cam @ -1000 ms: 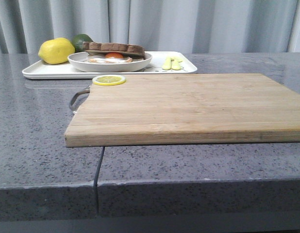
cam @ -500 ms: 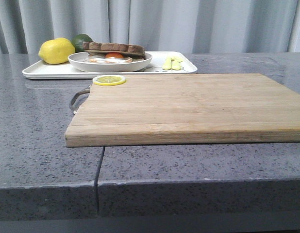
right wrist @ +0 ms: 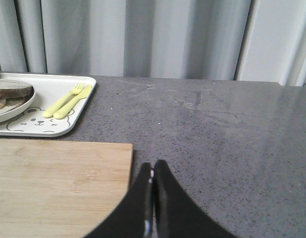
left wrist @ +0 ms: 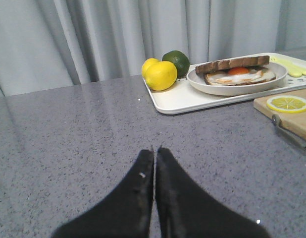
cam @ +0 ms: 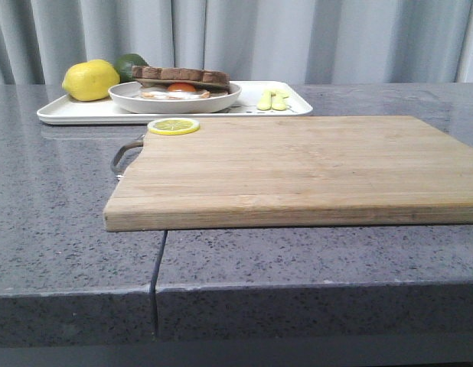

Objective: Place bread and move sandwich to tray

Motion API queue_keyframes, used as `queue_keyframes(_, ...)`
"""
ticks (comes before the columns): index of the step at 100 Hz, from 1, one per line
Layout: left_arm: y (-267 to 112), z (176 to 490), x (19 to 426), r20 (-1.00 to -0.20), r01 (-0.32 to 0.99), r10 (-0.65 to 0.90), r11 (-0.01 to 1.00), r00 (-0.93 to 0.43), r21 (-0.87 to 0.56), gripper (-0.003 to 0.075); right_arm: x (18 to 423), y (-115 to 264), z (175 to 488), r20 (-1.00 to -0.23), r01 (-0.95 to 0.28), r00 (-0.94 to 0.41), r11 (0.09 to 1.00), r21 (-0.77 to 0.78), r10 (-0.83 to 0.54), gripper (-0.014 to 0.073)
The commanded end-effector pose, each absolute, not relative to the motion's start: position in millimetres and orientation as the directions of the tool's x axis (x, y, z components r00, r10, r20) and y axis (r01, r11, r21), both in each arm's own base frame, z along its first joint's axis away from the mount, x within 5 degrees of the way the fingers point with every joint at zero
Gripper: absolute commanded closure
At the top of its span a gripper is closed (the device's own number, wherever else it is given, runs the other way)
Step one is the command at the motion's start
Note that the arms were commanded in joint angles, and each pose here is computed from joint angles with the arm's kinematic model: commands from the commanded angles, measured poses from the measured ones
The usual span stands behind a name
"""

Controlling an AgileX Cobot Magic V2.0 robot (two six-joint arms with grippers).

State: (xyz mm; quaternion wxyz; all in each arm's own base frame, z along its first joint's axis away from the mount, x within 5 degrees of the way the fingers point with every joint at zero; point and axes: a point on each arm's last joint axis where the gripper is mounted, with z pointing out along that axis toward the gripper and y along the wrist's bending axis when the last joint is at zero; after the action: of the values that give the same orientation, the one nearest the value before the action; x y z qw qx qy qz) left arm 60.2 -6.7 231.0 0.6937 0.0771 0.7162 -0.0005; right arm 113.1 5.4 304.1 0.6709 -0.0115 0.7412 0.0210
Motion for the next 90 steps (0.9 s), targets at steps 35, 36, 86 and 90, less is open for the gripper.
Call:
queue_keyframes(35, -5, 202, 54, -0.997, 0.099, 0.067, 0.993, 0.032, 0.070, 0.0740, 113, 6, 320, -1.000, -0.053, 0.005, 0.999, 0.005, 0.005, 0.0662)
queue_keyframes(36, -5, 202, 54, -0.997, 0.097, 0.067, 0.993, 0.032, 0.070, 0.0740, 113, 6, 320, -1.000, -0.053, 0.005, 0.999, 0.005, 0.005, 0.0662)
queue_keyframes(86, -5, 202, 54, -0.997, 0.098, 0.069, 0.993, 0.030, 0.072, 0.0740, 113, 6, 320, -1.000, -0.054, 0.007, 0.999, 0.005, 0.005, 0.0662)
queue_keyframes(90, -5, 202, 54, -0.997, 0.098, 0.069, 0.993, 0.030, 0.072, 0.0740, 113, 6, 320, -1.000, -0.054, 0.007, 0.999, 0.005, 0.005, 0.0662)
